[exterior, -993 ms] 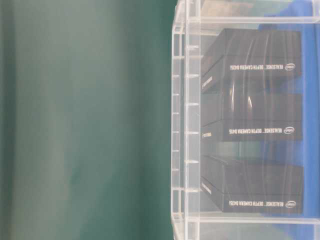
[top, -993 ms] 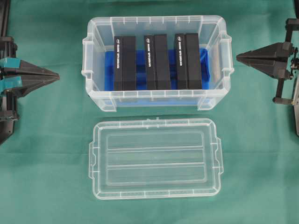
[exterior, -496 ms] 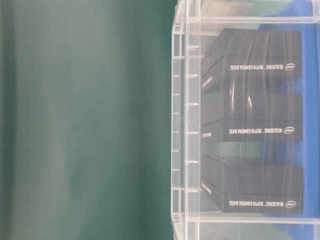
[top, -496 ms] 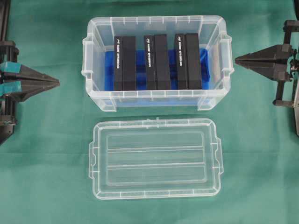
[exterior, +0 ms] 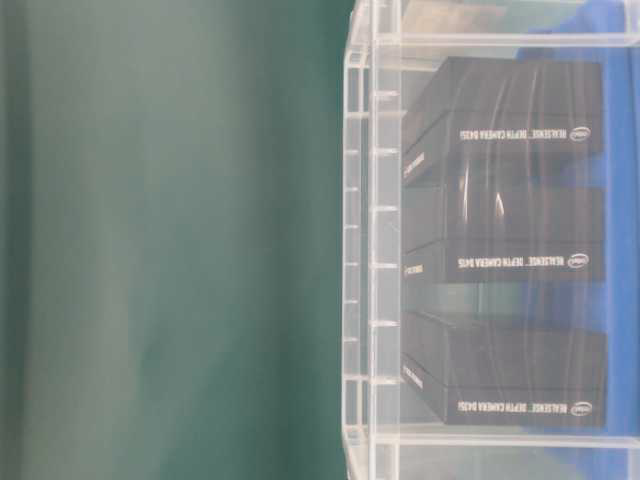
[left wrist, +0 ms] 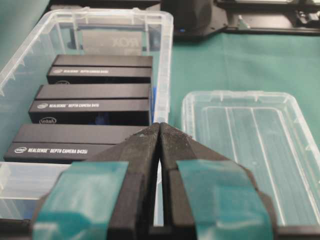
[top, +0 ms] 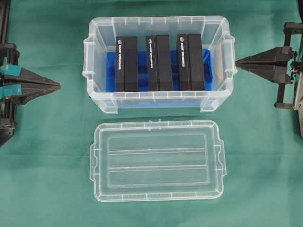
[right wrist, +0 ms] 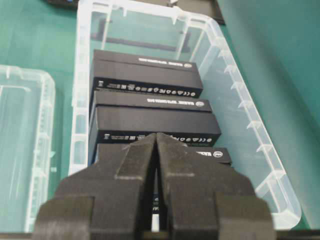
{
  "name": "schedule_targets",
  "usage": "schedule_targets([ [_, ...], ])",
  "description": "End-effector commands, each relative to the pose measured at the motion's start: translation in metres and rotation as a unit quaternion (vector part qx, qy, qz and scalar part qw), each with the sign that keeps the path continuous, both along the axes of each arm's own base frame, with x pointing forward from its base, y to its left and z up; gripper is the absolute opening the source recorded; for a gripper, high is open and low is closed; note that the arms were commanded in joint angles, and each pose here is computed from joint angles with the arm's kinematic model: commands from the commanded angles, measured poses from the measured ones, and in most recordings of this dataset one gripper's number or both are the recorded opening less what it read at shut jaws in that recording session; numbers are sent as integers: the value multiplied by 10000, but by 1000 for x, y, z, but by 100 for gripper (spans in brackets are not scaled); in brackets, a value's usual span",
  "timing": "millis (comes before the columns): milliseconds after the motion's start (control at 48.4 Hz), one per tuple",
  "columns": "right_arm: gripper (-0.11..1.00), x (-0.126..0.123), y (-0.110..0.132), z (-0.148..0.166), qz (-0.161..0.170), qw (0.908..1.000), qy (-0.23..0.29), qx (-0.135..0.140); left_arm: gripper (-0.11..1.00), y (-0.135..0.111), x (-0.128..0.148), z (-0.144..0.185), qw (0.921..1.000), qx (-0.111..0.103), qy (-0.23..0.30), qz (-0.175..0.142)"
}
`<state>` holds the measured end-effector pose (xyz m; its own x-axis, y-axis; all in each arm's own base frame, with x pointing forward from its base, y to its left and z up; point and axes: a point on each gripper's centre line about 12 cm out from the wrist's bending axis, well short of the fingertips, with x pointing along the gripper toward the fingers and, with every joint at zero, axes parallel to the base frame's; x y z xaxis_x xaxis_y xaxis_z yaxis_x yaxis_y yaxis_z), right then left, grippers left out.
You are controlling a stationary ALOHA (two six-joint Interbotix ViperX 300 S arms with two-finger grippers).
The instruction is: Clamp the lid of the box with both arms, then lift and open it.
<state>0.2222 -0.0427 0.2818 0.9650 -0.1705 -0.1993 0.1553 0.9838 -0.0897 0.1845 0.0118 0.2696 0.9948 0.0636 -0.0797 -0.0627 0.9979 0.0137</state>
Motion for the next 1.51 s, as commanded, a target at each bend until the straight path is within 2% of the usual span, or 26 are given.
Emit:
schedule_targets([
  [0,0,2,1,4,32,10000,-53,-7,1,0,2,6,10000,5,-77,-15],
  [1489,0,2,3,3,80,10000,-31,-28,1,0,1,4,10000,1,-23,-8],
])
